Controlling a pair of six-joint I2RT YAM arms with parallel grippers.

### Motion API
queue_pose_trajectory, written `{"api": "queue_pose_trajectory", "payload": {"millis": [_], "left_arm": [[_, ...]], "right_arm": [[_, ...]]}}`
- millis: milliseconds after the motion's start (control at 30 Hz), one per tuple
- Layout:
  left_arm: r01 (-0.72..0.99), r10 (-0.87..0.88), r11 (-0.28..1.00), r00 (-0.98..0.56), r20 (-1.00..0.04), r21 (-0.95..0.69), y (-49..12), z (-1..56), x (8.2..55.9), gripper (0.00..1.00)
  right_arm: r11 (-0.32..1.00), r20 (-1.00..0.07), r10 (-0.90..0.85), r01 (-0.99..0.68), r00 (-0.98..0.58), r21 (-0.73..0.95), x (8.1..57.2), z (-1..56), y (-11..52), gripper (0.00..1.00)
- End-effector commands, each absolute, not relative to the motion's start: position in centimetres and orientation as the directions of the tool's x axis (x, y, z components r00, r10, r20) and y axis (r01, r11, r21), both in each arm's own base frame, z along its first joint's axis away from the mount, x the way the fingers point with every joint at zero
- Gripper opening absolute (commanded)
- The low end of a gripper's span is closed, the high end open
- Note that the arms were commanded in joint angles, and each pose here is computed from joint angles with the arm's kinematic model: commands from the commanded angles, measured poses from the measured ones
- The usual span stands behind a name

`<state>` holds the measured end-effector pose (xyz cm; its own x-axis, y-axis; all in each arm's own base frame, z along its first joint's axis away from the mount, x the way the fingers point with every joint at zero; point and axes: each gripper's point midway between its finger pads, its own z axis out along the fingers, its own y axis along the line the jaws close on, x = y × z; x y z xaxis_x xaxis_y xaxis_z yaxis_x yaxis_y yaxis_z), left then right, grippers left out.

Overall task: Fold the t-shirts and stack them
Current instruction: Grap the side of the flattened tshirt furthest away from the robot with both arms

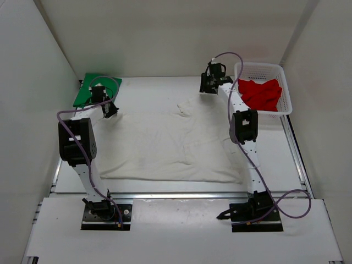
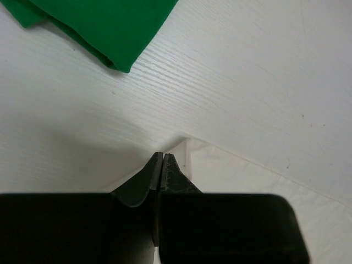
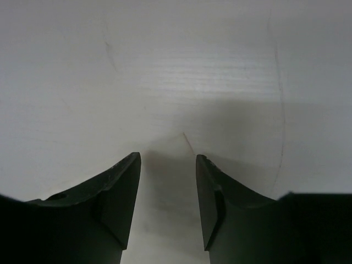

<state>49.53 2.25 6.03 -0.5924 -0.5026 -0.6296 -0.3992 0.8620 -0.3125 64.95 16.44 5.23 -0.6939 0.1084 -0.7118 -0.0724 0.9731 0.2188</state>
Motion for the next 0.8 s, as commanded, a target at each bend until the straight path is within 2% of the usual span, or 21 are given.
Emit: {"api": "queue_pose_trajectory", "payload": {"millis": [0, 133, 233, 500, 700, 767], "left_arm": [[-0.356, -0.489, 0.871, -0.551, -0.676, -0.339, 1.8, 9.4, 49.9, 0.0], [-0.363, -0.498, 0.865, -0.547, -0.673, -0.346, 2.1, 9.3, 50.0, 0.0], [-0.36, -0.497, 0.866, -0.553, -0.669, -0.347, 1.8, 9.2, 50.1, 0.0], [-0.353, -0.494, 0.868, -0.555, -0.669, -0.349, 1.6, 9.1, 49.9, 0.0], [-0.365, -0.504, 0.862, -0.549, -0.667, -0.351, 2.1, 9.0, 49.9, 0.0], [-0.361, -0.501, 0.864, -0.55, -0.668, -0.35, 2.2, 9.1, 49.8, 0.0]], "right_arm": [[0.974, -0.685, 0.111, -0.058, -0.72, 0.219, 64.1, 6.0, 14.8, 0.43], [0.969, -0.654, 0.117, -0.059, -0.747, 0.24, 63.7, 4.5, 15.0, 0.45], [0.961, -0.648, 0.115, -0.08, -0.753, 0.264, 63.7, 4.1, 15.7, 0.41], [0.933, -0.63, 0.172, -0.08, -0.757, 0.351, 64.0, 4.1, 16.4, 0.43], [0.893, -0.583, 0.229, -0.07, -0.779, 0.444, 63.9, 3.0, 17.1, 0.38], [0.885, -0.578, 0.242, -0.067, -0.779, 0.461, 64.0, 3.5, 16.9, 0.3]]}}
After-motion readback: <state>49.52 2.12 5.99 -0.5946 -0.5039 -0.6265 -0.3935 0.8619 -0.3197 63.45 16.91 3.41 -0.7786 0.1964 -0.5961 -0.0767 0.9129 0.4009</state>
